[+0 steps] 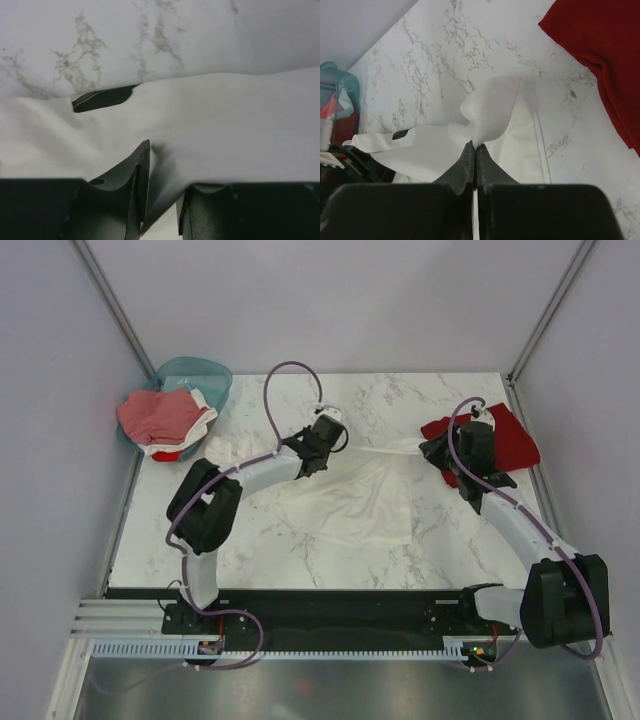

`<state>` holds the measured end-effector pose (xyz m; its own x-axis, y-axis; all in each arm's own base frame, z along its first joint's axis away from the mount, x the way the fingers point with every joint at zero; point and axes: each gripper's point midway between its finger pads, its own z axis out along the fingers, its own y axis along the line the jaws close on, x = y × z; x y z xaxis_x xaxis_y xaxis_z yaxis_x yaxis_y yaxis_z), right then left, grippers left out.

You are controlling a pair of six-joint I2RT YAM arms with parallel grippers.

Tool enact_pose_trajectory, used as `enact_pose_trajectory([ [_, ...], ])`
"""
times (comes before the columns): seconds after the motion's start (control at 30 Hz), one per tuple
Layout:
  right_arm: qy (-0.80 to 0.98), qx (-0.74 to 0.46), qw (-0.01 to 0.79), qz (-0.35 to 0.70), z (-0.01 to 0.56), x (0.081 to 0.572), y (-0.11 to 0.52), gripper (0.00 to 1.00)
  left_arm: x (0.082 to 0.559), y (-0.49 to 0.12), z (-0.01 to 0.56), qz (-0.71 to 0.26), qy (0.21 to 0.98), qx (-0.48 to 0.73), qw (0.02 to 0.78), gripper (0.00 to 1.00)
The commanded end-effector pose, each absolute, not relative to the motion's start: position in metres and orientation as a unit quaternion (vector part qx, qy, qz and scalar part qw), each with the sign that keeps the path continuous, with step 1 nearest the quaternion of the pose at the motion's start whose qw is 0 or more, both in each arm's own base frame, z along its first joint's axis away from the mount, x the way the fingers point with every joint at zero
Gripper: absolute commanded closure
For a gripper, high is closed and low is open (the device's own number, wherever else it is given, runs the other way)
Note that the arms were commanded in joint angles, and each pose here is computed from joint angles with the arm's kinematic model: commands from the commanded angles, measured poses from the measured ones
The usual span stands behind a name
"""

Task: Fold and stack the t-shirts
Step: Flatten the tshirt out

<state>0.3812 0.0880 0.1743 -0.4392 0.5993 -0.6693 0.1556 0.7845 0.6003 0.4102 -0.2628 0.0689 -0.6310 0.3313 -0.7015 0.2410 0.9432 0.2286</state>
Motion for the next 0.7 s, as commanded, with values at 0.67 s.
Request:
enact_pose_trajectory([
  [0.67, 0.774, 0.281, 0.501, 0.266, 0.191, 0.371, 0.047, 1.00, 0.433, -0.124, 0.091, 0.037, 0.917, -0.100, 0.383, 0.87],
])
